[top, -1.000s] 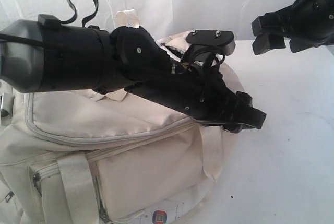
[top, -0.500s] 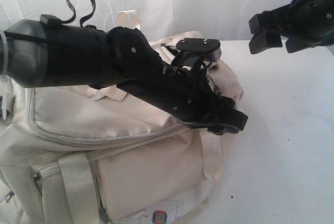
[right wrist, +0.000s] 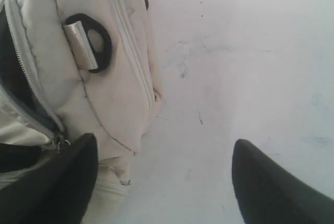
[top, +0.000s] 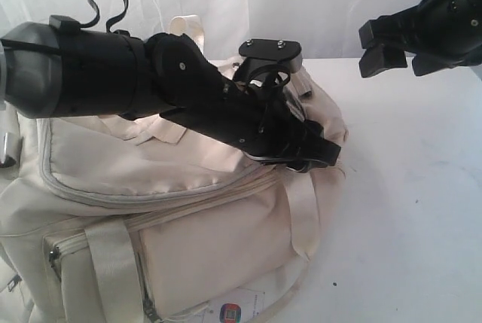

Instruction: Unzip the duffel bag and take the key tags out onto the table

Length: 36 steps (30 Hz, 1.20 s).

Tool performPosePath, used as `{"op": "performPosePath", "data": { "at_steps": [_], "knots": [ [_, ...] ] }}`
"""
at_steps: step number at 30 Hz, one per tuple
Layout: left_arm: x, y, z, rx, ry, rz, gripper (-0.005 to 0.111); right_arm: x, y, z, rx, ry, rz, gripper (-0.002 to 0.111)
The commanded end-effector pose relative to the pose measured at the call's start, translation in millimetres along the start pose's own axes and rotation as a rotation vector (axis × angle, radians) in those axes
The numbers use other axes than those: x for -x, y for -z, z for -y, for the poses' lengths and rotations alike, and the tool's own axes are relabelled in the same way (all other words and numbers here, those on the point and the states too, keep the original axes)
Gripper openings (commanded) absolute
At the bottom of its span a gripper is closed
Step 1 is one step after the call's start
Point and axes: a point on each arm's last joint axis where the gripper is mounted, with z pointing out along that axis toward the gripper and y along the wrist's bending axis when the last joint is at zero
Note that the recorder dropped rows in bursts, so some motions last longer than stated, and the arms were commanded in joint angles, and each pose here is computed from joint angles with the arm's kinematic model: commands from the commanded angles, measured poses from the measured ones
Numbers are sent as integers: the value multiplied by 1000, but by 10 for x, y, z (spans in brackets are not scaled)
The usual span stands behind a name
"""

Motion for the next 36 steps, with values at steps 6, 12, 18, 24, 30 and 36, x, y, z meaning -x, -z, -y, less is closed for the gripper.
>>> {"op": "performPosePath", "data": {
  "at_steps": [6, 12, 18, 24, 30, 36],
  "knots": [
    [-29, -50, -22, -14, 74, -9, 65, 25, 25, 6, 0, 6, 21, 67],
    [-57, -110, -29, -27, 127, -17, 65, 21, 22, 7, 0, 5, 19, 67],
    [-65, -112, -25, -32, 130, -26, 64, 21, 22, 7, 0, 5, 19, 67],
    [-77, -134, -33, -30, 134, -30, 64, 21, 22, 5, 2, 4, 19, 67],
    [-73, -146, -26, -41, 165, -26, 64, 21, 22, 5, 2, 4, 19, 67],
    [-65, -149, -12, -43, 178, -14, 64, 26, 22, 5, 3, 2, 24, 67]
  ]
}}
